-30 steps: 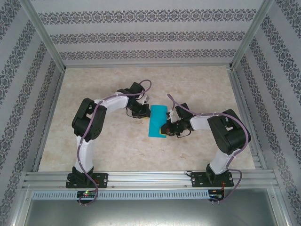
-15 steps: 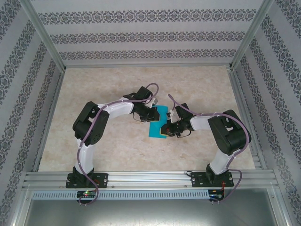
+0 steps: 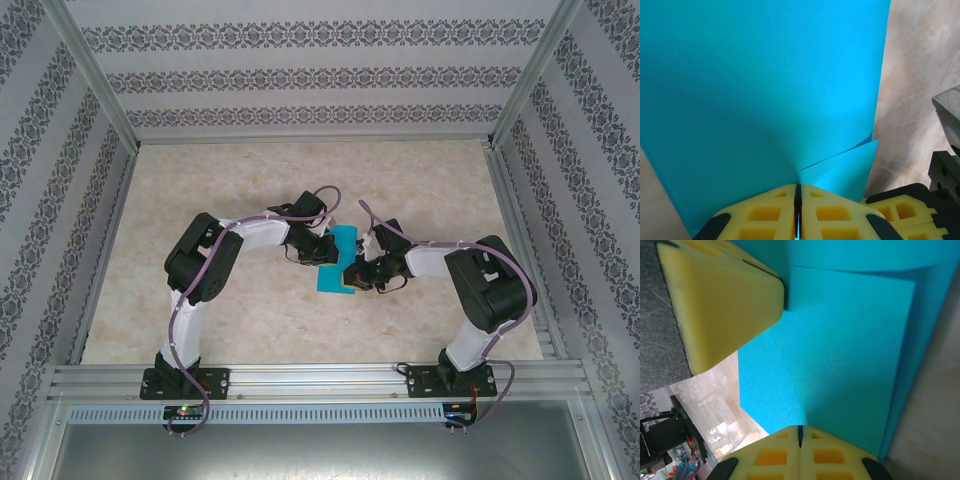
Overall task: Fold a paper plane with a square sheet of paper (pick it up from the middle)
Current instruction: Fold the triangle a second time at the center of the table.
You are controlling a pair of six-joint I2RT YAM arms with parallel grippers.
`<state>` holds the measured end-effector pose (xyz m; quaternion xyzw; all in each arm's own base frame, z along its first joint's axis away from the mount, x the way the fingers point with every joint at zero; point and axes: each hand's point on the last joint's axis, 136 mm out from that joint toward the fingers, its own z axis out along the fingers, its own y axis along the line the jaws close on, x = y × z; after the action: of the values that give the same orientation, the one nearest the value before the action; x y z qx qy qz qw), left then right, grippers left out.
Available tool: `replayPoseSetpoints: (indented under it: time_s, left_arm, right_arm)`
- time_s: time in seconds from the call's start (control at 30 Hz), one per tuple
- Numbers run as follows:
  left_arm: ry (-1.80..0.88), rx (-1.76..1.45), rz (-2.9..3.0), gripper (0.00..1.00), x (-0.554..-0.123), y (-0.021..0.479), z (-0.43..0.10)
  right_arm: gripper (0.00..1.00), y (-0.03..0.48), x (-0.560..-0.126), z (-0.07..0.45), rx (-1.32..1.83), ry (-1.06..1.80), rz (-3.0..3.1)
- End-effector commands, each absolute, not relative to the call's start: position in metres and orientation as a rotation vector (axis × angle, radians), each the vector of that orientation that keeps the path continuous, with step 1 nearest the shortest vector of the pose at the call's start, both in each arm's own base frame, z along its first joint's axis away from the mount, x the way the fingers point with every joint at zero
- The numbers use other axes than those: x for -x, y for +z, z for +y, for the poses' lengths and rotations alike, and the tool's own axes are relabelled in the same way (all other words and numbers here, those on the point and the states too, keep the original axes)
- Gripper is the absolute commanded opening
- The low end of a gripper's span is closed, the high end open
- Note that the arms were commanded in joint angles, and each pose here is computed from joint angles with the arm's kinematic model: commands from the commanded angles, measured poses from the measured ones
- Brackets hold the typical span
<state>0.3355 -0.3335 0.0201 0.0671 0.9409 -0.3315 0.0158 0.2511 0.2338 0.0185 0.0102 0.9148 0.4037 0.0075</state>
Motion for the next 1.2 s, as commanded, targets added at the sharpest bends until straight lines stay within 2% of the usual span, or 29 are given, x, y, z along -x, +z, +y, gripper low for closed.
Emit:
replayPoseSetpoints:
  time_s: [0.0,0.37,0.6,0.67,0.73,0.8,0.97,1.17]
  left_arm:
    - [-0.891,-0.235,3.009,0.12,-0.327,-0.008,-0.32]
    - [-0.892,-0.254,3.008,0.12,-0.331,-0.006,-0.321]
    - [-0.927,-0.267,2.994,0.13,-0.331,0.002,-0.326]
    - [-0.939,-0.269,2.982,0.14,-0.332,0.006,-0.327]
    - [-0.96,-0.271,2.965,0.15,-0.333,0.012,-0.329]
    - [-0.974,-0.276,2.952,0.16,-0.333,0.018,-0.33]
    - [-0.994,-0.291,2.924,0.18,-0.334,0.031,-0.332]
    - [-0.991,-0.304,2.891,0.22,-0.334,0.049,-0.329]
  right_arm:
    - [0.02,0.018,-0.243,0.225,-0.046,1.22,2.881]
    - [0.03,0.022,-0.227,0.199,-0.071,1.166,2.898]
    - [0.05,0.057,-0.25,0.201,-0.057,1.218,2.787]
    - [0.08,0.063,-0.259,0.205,-0.046,1.236,2.764]
    - [0.18,0.065,-0.268,0.206,-0.036,1.233,2.754]
    - [0.23,0.066,-0.277,0.208,-0.027,1.236,2.745]
    - [0.29,0.058,-0.296,0.206,0.031,1.145,2.778]
    - [0.31,0.054,-0.312,0.202,0.06,1.11,2.779]
